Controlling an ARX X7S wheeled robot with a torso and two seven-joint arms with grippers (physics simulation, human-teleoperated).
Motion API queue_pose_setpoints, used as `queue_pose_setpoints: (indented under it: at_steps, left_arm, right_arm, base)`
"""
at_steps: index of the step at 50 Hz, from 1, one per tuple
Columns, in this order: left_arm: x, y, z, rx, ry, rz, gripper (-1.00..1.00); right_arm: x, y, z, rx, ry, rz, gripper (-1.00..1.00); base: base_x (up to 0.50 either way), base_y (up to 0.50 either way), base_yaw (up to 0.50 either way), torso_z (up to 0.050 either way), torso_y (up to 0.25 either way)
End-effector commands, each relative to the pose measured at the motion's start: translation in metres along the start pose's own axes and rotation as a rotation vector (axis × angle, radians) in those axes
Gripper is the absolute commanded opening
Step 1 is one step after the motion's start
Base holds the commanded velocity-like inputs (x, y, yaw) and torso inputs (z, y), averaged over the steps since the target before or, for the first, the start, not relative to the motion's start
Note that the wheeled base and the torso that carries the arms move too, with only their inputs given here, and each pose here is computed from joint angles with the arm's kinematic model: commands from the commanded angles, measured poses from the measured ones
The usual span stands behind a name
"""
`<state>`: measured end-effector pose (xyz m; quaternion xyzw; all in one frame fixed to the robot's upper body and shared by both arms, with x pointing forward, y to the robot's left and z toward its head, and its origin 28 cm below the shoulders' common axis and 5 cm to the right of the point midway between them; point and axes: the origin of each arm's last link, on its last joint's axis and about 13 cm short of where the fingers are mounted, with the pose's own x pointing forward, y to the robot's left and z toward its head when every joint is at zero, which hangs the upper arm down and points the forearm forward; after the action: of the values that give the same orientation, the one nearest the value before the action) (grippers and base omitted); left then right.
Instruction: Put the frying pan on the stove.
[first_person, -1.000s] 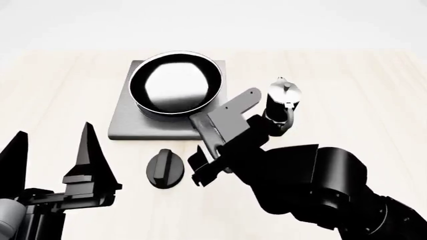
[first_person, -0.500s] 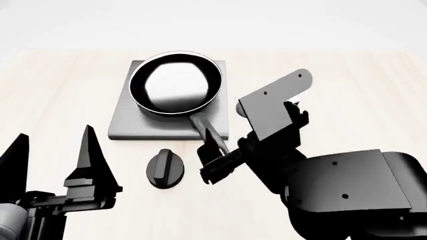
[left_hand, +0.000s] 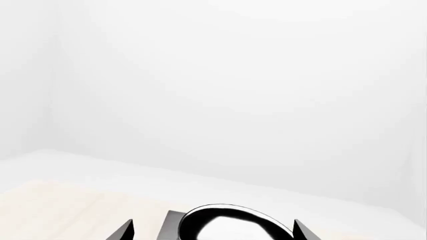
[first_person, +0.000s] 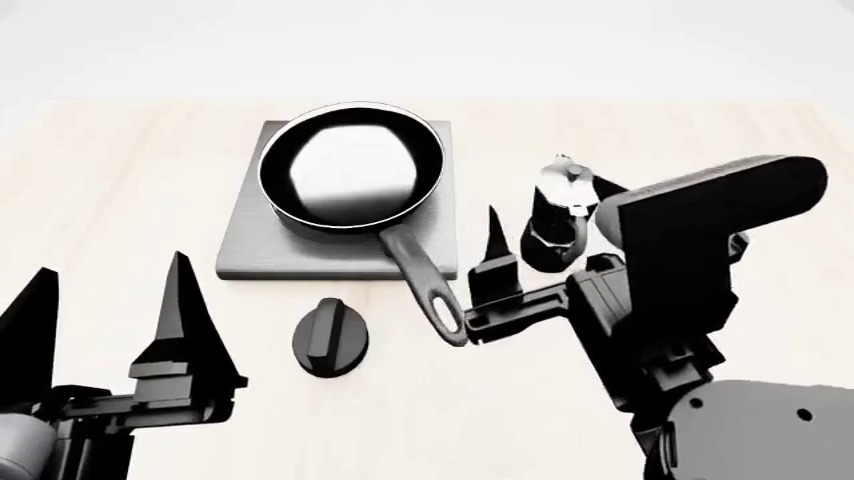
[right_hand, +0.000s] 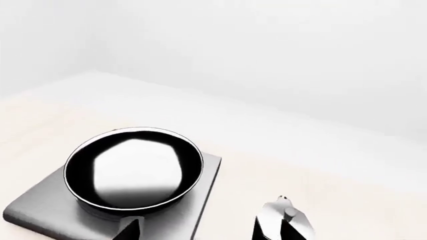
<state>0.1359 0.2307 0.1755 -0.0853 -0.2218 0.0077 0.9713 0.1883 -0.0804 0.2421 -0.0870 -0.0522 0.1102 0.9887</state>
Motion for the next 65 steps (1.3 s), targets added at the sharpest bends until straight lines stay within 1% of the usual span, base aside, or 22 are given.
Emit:
queue_pose_setpoints:
  at_steps: [1,2,3,6,7,12,15,17,18,25,28,31,33,40,51,65]
  left_arm:
    - [0.0,-0.001,0.001,0.001,-0.002,-0.004,1.0]
    - [0.0,-0.001,0.002,0.0,-0.003,-0.003,1.0]
    - [0.0,-0.001,0.002,0.0,-0.003,-0.003,1.0]
    - [0.0,-0.001,0.002,-0.001,-0.004,-0.003,1.0]
    - [0.0,-0.002,0.001,0.0,-0.003,-0.005,1.0]
    - [0.0,-0.001,0.001,-0.001,-0.004,-0.005,1.0]
    - [0.0,-0.002,0.001,-0.001,-0.003,-0.007,1.0]
    - [0.0,-0.002,0.001,0.0,-0.002,-0.007,1.0]
    - [0.0,-0.002,0.001,-0.001,-0.002,-0.007,1.0]
    - [0.0,-0.002,0.001,0.0,-0.002,-0.01,1.0]
    - [0.0,-0.002,0.001,0.001,-0.001,-0.012,1.0]
    - [-0.001,-0.003,0.001,0.002,0.0,-0.012,1.0]
    - [-0.001,-0.003,0.001,0.001,0.0,-0.014,1.0]
    - [0.0,-0.004,-0.001,0.005,0.007,-0.02,1.0]
    - [-0.001,-0.003,-0.003,0.032,0.027,-0.027,1.0]
    - [-0.003,0.003,0.0,0.049,0.027,0.004,1.0]
  right_arm:
    - [-0.013,0.0,-0.018,-0.021,-0.095,-0.115,1.0]
    - [-0.014,0.001,-0.02,-0.025,-0.105,-0.118,1.0]
    - [-0.017,0.003,-0.026,-0.074,-0.143,-0.143,1.0]
    - [-0.02,0.006,-0.036,-0.07,-0.143,-0.145,1.0]
    - [-0.022,0.009,-0.042,-0.09,-0.149,-0.158,1.0]
    - [-0.025,0.014,-0.058,-0.118,-0.143,-0.169,1.0]
    - [-0.028,0.018,-0.067,-0.12,-0.141,-0.178,1.0]
    - [-0.029,0.018,-0.073,-0.129,-0.114,-0.195,1.0]
    - [-0.031,0.019,-0.077,-0.116,-0.122,-0.195,1.0]
    - [-0.041,0.023,-0.091,-0.14,-0.133,-0.226,1.0]
    - [-0.043,0.023,-0.096,-0.126,-0.132,-0.235,1.0]
    - [-0.044,0.023,-0.098,-0.122,-0.136,-0.246,1.0]
    - [-0.046,0.022,-0.099,-0.155,-0.131,-0.257,1.0]
    - [-0.05,0.017,-0.099,-0.141,-0.127,-0.286,1.0]
    - [-0.051,0.012,-0.098,-0.118,-0.135,-0.31,1.0]
    - [-0.057,-0.002,-0.091,-0.099,-0.148,-0.383,1.0]
  base:
    - [0.0,0.0,0.0,0.0,0.0]
    - [0.0,0.0,0.0,0.0,0.0]
    - [0.0,0.0,0.0,0.0,0.0]
    - [0.0,0.0,0.0,0.0,0.0]
    - [0.0,0.0,0.0,0.0,0.0]
    - [0.0,0.0,0.0,0.0,0.0]
    - [0.0,0.0,0.0,0.0,0.0]
    - [0.0,0.0,0.0,0.0,0.0]
    - [0.0,0.0,0.0,0.0,0.0]
    - [0.0,0.0,0.0,0.0,0.0]
    - [0.0,0.0,0.0,0.0,0.0]
    - [0.0,0.0,0.0,0.0,0.0]
    - [0.0,0.0,0.0,0.0,0.0]
    - [0.0,0.0,0.0,0.0,0.0]
    - [0.0,0.0,0.0,0.0,0.0]
    - [0.0,0.0,0.0,0.0,0.0]
